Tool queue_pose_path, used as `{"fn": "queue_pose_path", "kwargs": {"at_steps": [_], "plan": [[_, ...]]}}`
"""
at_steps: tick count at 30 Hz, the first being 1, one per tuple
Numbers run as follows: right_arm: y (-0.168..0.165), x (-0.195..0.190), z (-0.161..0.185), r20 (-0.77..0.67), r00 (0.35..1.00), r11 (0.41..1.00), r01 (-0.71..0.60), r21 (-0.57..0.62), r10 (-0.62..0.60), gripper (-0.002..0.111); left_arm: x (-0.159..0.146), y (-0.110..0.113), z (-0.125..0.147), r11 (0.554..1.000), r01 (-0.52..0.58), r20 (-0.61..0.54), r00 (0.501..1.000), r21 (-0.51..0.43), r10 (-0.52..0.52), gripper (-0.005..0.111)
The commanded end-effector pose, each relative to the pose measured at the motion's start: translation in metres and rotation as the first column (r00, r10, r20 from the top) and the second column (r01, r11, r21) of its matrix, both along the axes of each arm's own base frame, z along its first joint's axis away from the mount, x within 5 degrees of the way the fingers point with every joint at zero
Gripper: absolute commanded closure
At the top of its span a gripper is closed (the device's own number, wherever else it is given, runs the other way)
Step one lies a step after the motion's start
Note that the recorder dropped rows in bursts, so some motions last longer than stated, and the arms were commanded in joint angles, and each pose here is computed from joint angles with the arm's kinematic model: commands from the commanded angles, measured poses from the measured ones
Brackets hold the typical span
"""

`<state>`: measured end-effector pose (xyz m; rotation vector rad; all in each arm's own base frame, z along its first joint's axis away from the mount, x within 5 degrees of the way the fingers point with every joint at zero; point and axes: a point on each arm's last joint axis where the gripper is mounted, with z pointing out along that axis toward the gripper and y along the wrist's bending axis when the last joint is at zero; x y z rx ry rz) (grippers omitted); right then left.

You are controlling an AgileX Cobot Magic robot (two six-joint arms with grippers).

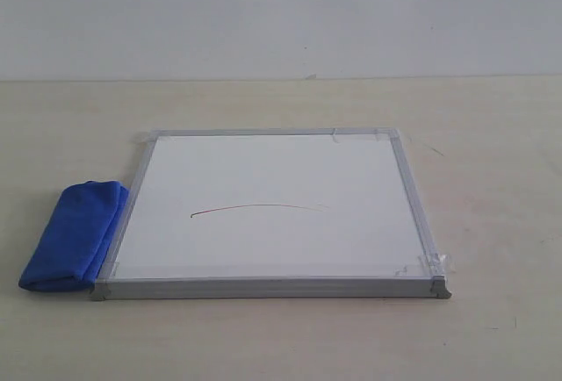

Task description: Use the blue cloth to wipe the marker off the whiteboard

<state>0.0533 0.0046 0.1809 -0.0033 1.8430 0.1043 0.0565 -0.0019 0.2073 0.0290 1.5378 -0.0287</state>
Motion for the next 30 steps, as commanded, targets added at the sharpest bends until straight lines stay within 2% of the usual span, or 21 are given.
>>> {"fn": "queue_pose_path", "kwargs": {"at_steps": [1, 30], "plan": [[-0.0004, 0.0, 0.0014, 0.016, 1.0, 1.0, 0.005, -0.006, -0.005, 0.107, -0.0001, -0.0002, 0.0012, 1.0, 0.003, 0.003, 1.0, 0.0, -0.003, 0.102], [-0.0004, 0.0, 0.0014, 0.016, 1.0, 1.0, 0.006, -0.003, -0.006, 0.107, -0.0001, -0.0002, 0.0012, 1.0, 0.003, 0.003, 1.0, 0.0, -0.003, 0.102]]}}
